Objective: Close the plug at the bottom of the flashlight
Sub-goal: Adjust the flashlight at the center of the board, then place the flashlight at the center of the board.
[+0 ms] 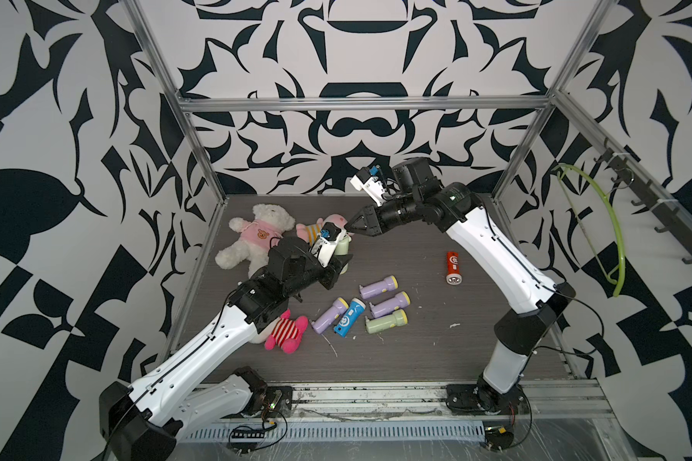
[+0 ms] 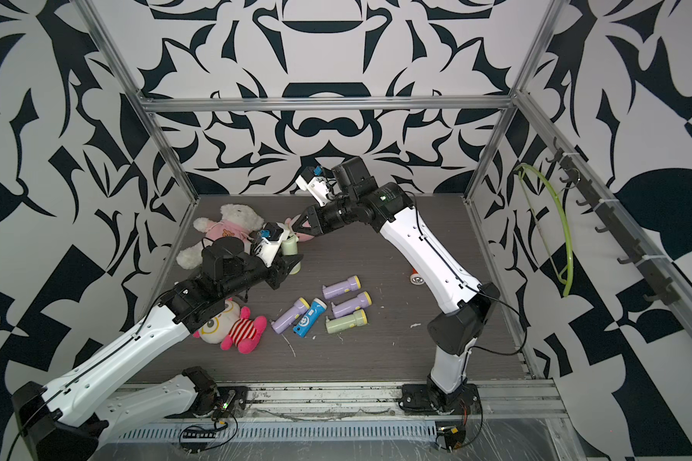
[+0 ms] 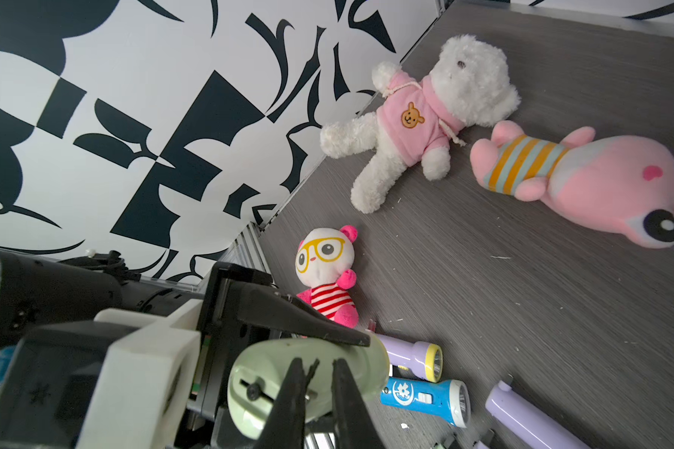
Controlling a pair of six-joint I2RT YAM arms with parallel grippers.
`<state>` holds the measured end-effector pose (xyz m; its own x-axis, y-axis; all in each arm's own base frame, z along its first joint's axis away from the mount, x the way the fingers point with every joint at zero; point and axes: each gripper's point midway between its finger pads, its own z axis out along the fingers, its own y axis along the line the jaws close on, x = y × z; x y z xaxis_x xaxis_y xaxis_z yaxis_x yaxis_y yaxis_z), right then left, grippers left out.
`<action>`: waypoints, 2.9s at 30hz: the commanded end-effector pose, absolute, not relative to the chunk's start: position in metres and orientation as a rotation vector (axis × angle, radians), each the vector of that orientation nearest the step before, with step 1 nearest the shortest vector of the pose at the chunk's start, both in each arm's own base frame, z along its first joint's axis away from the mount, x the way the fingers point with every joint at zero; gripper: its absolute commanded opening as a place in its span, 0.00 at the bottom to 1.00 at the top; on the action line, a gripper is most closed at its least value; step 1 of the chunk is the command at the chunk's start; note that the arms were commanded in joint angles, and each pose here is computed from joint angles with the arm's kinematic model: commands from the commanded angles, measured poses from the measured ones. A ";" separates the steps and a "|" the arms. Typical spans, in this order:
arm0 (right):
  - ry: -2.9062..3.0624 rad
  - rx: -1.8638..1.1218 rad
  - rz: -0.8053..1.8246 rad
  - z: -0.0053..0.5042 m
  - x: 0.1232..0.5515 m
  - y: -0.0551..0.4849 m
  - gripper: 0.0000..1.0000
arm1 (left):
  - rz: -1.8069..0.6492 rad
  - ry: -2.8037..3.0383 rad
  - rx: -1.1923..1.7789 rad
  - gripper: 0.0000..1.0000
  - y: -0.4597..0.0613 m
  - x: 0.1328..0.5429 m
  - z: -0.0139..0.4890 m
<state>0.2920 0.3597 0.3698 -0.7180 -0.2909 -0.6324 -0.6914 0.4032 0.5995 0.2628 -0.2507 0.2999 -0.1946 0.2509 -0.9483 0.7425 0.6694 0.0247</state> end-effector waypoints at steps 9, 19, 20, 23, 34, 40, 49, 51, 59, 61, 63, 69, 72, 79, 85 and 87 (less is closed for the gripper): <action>2.147 -0.883 1.342 0.401 0.276 0.359 0.15 | -0.548 1.716 0.822 0.00 -0.253 0.259 0.311; 2.134 -0.909 1.377 0.404 0.269 0.361 0.07 | -0.549 1.721 0.825 0.00 -0.253 0.259 0.309; 2.136 -0.915 1.379 0.403 0.268 0.362 0.06 | -0.550 1.721 0.828 0.00 -0.254 0.259 0.308; 2.151 -0.929 1.379 0.398 0.265 0.364 0.03 | -0.555 1.722 0.835 0.00 -0.255 0.258 0.308; 2.199 -0.972 1.384 0.386 0.251 0.368 0.00 | -0.552 1.723 0.846 0.00 -0.255 0.257 0.307; 2.219 -0.983 1.428 0.380 0.244 0.373 0.00 | -0.549 1.723 0.841 0.00 -0.254 0.258 0.308; 2.255 -0.991 1.532 0.369 0.232 0.383 0.00 | -0.552 1.730 0.845 0.00 -0.255 0.258 0.307; 2.243 -0.992 1.554 0.372 0.232 0.384 0.00 | -0.556 1.728 0.847 0.00 -0.255 0.257 0.307; 2.140 -0.988 1.606 0.405 0.238 0.388 0.00 | -0.572 1.721 0.853 0.00 -0.257 0.255 0.307; 2.110 -0.979 1.592 0.414 0.244 0.389 0.00 | -0.576 1.722 0.854 0.00 -0.257 0.254 0.307; 2.090 -0.947 1.558 0.421 0.257 0.386 0.07 | -0.585 1.722 0.856 0.00 -0.258 0.254 0.307; 2.106 -0.639 1.471 0.429 0.335 0.336 0.15 | -0.607 1.717 0.865 0.00 -0.260 0.251 0.309; 2.098 -0.498 1.372 0.426 0.366 0.299 0.18 | -0.624 1.719 0.866 0.00 -0.262 0.250 0.310; 2.109 -0.451 0.964 0.384 0.362 0.249 0.39 | -0.737 1.740 0.805 0.00 -0.272 0.250 0.326; 2.006 -0.432 0.857 0.359 0.323 0.226 0.51 | -0.969 1.753 0.772 0.00 -0.297 0.244 0.351; 1.975 -0.459 0.826 0.355 0.305 0.233 0.52 | -1.053 1.737 0.769 0.00 -0.306 0.243 0.360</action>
<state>0.3032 0.2316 0.3255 -0.6704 -0.0264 -0.7415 -0.5495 0.6891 0.4723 0.2518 -0.2913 0.3288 -0.3402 0.1324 -0.9310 0.8144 0.5364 -0.2214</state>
